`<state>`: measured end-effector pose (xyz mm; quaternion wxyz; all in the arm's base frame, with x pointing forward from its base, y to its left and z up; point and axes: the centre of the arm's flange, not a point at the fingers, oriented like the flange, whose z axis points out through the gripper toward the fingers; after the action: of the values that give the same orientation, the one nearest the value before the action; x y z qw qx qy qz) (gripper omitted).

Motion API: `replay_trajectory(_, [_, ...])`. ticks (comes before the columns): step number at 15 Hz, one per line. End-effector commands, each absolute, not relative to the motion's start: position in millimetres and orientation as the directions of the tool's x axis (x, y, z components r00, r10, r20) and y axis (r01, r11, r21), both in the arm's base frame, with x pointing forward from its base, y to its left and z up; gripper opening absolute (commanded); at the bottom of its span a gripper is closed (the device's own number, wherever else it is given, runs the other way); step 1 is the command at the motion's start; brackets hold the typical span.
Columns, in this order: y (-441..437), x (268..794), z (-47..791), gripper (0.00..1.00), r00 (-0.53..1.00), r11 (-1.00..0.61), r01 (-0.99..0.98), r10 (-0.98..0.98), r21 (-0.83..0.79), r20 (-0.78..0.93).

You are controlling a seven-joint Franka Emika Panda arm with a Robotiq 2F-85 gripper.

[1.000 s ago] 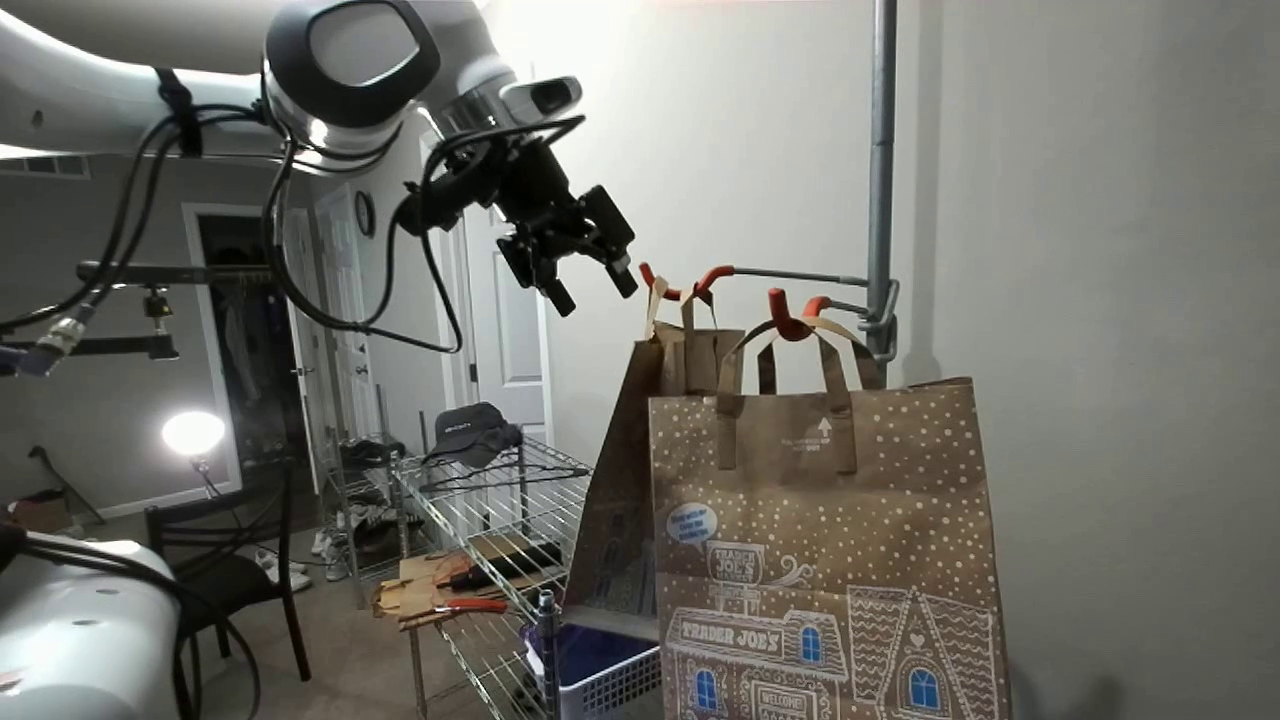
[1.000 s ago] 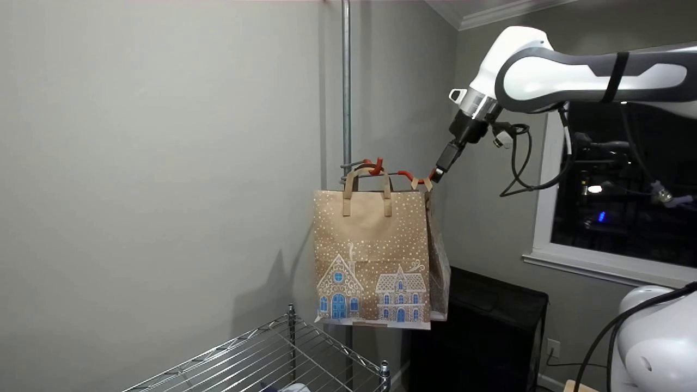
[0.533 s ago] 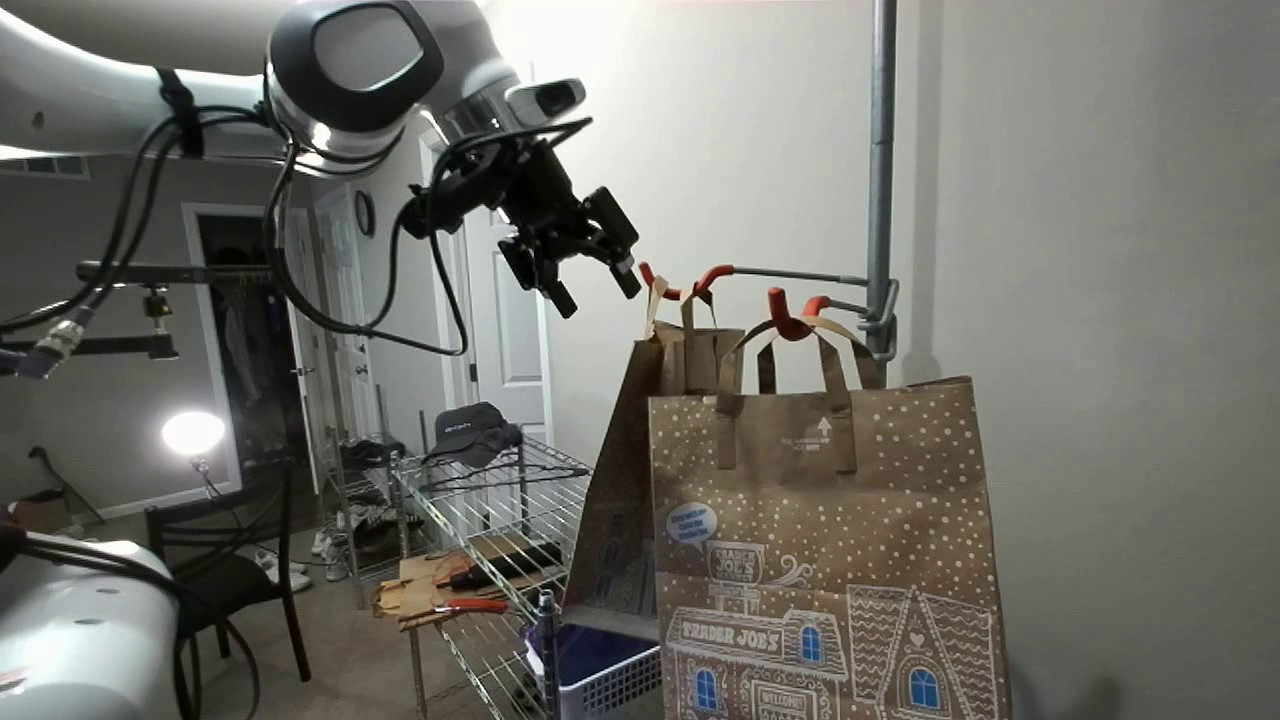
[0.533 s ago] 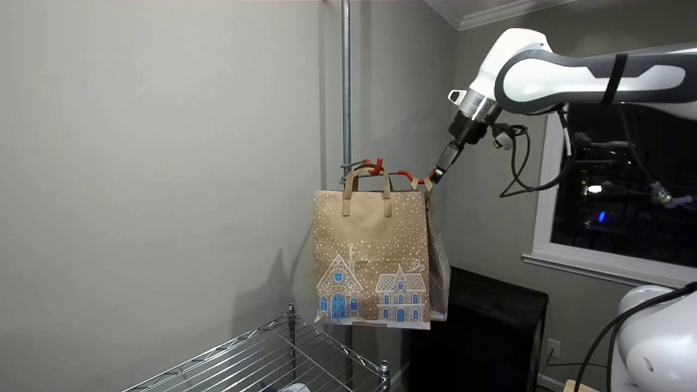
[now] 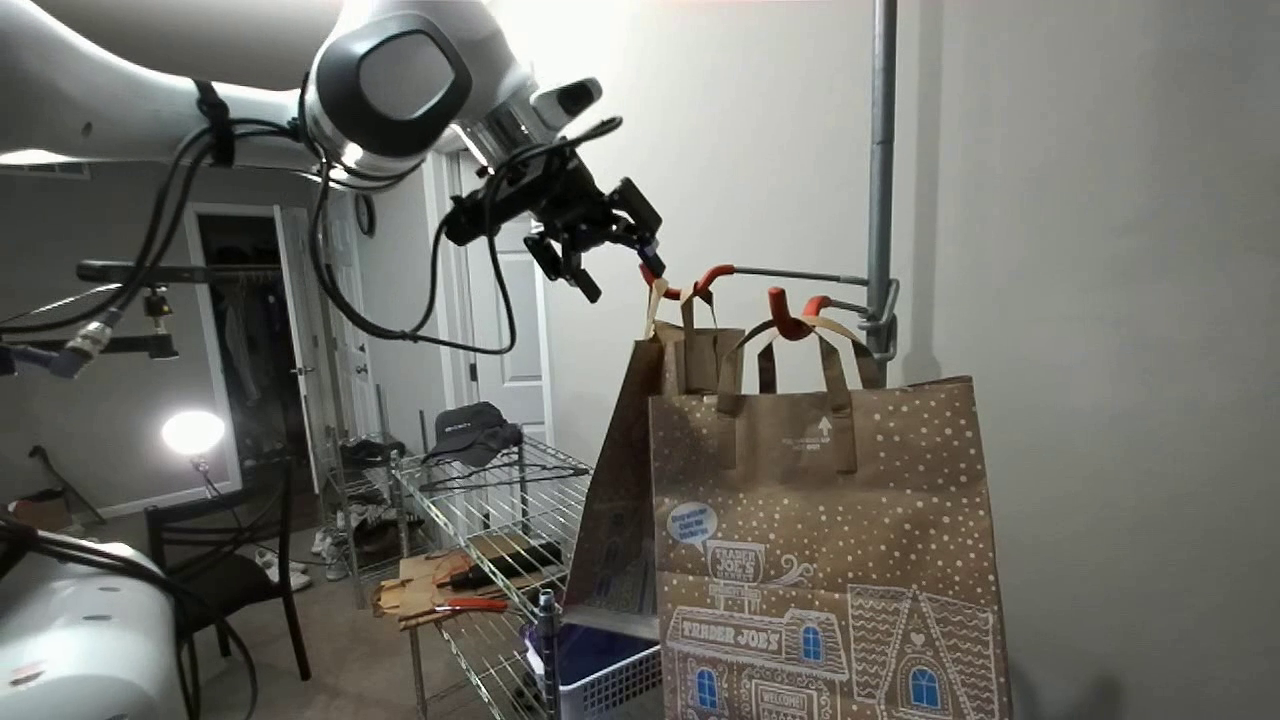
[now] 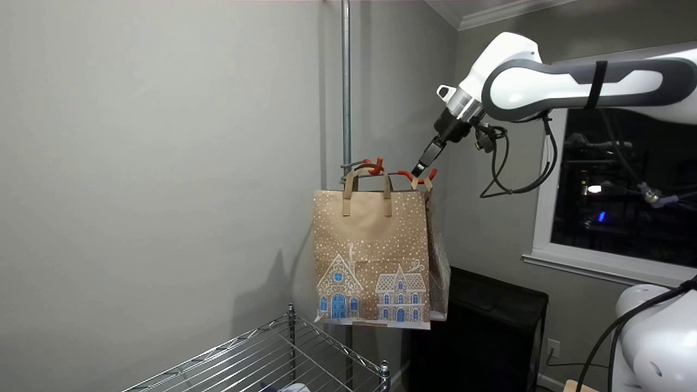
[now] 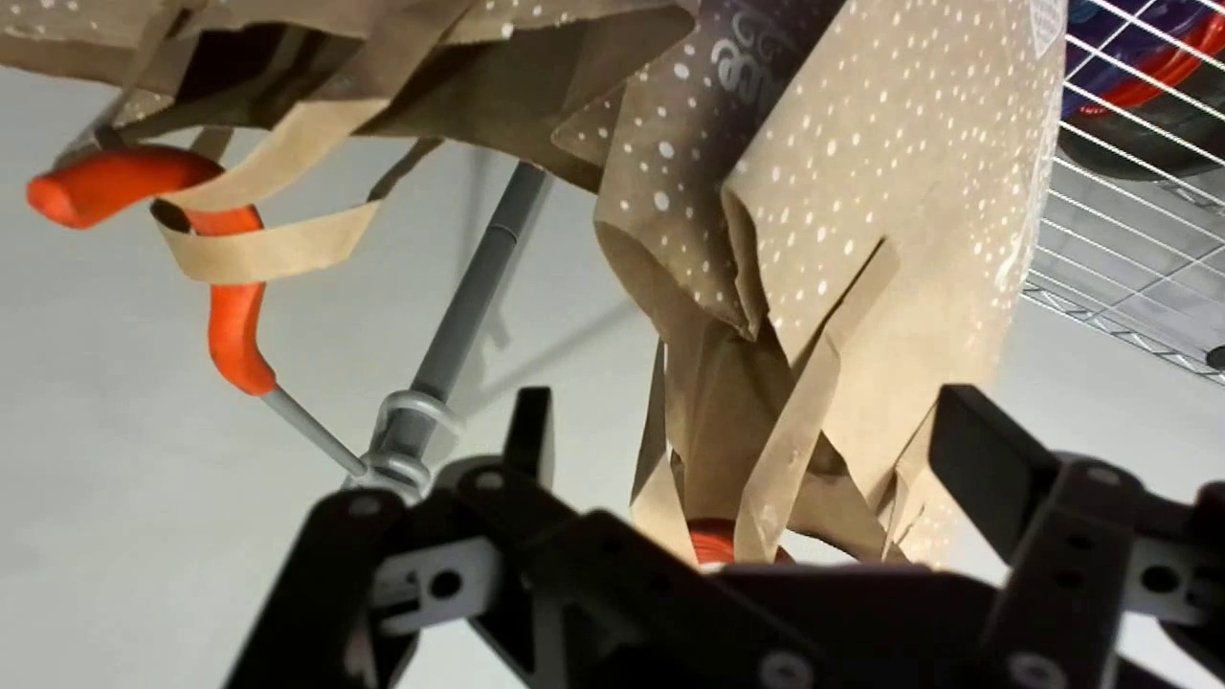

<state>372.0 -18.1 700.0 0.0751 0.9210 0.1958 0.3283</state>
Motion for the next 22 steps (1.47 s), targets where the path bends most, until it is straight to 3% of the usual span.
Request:
replay_trajectory(1, [-32.9, 411.6, 677.2, 1.0, 0.648, -0.882, 0.405, 0.463, 0.242, 0.604])
replay_trajectory(11, [-80.1, 436.4, 666.4, 1.0, 0.392, -0.737, 0.632, 0.57, 0.238, 0.722])
replay_trajectory(22, [-81.6, 464.5, 669.7, 1.0, 0.338, -0.638, 0.762, 0.534, 0.108, 0.775])
